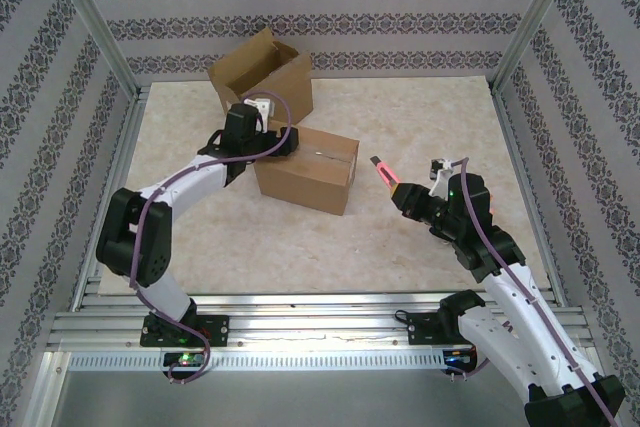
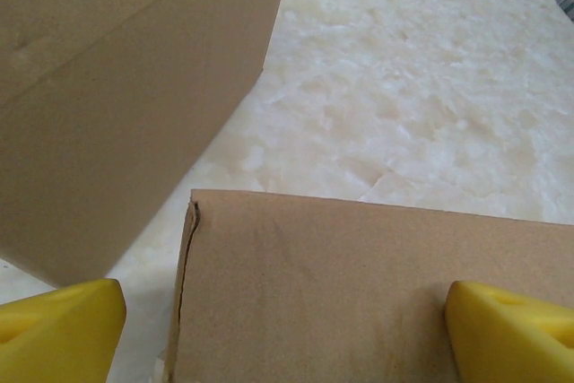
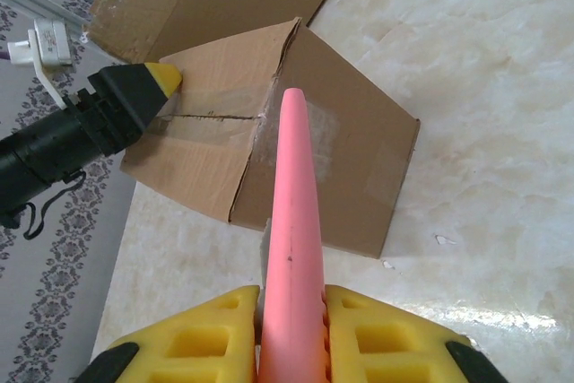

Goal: Unpack the express box

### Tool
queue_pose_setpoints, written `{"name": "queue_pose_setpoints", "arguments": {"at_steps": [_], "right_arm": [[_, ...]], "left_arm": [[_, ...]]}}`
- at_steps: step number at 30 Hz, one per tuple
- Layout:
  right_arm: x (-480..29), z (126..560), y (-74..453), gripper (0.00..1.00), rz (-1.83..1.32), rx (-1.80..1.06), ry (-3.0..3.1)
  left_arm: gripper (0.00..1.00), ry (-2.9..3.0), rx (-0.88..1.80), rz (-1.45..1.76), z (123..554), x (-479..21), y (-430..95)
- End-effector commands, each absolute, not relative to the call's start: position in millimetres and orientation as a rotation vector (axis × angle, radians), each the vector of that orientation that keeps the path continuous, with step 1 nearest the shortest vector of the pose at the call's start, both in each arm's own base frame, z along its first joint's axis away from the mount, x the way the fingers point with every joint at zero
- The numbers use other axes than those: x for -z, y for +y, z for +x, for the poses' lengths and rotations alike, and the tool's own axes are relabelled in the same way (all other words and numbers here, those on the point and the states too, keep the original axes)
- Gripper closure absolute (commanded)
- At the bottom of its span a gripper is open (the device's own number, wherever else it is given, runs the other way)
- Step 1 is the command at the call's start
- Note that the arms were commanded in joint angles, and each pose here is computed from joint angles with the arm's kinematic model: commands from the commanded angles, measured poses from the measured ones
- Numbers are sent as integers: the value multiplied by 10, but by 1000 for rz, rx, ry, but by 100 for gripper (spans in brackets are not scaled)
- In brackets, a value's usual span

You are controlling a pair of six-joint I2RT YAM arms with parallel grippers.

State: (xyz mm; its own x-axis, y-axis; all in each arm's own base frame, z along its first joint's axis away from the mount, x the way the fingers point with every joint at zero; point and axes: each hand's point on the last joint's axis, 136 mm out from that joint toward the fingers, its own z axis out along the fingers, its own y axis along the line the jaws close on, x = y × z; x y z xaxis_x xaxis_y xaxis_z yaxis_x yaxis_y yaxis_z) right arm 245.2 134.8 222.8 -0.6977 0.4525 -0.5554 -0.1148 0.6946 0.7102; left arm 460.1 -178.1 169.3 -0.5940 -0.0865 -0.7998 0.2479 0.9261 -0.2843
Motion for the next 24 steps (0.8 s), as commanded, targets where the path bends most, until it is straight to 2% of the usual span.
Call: {"name": "queue_pose_setpoints", "arguments": {"at_steps": [1, 9, 24], "right_arm": [[-2348, 2442, 1419, 100, 253, -1026, 2129], [-2389, 2388, 1576, 100, 258, -1084, 2187], [-2418, 2501, 1563, 100, 357, -1026, 2120]], "left_arm": [[9, 2250, 444, 130, 4389, -1328, -1774], [12, 2378, 371, 155, 4193, -908, -1712], [12, 2434, 313, 164, 4075, -751, -1615]]}}
